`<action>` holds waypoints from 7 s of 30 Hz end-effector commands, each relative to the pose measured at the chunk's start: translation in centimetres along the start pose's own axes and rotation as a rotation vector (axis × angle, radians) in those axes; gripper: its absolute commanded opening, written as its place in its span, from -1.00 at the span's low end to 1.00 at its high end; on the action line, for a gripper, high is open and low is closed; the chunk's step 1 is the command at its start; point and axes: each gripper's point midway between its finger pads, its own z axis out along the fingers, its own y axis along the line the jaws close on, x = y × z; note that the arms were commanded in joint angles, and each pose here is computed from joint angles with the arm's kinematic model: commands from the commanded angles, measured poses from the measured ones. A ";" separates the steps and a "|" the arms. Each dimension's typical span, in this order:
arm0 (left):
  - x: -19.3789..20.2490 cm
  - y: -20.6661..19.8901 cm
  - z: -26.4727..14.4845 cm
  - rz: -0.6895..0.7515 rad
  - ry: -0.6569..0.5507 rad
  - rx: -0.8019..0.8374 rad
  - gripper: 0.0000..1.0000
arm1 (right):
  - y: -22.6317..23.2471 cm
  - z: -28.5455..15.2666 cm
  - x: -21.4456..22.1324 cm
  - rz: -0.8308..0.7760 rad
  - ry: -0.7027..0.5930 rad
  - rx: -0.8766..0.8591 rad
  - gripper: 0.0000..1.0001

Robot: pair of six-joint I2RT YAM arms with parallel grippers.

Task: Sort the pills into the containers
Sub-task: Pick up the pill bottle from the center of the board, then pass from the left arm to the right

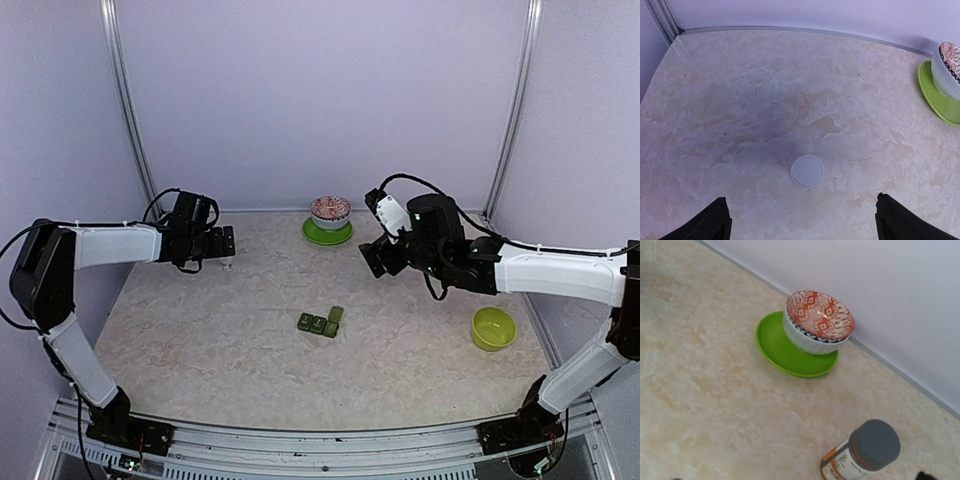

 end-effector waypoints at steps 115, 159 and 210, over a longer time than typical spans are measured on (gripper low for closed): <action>1.6 -29.7 -27.6 0.160 -0.189 1.536 -0.85 | 10.0 -10.9 -6.4 0.119 -0.611 -0.789 0.31; 1.5 -29.7 -27.2 0.111 -0.204 1.513 -0.85 | 9.5 -8.5 -5.4 0.157 -0.556 -0.705 -0.01; 1.5 -29.2 -27.6 0.118 -0.214 1.513 -0.02 | 9.5 -9.7 -6.7 0.182 -0.591 -0.751 -0.60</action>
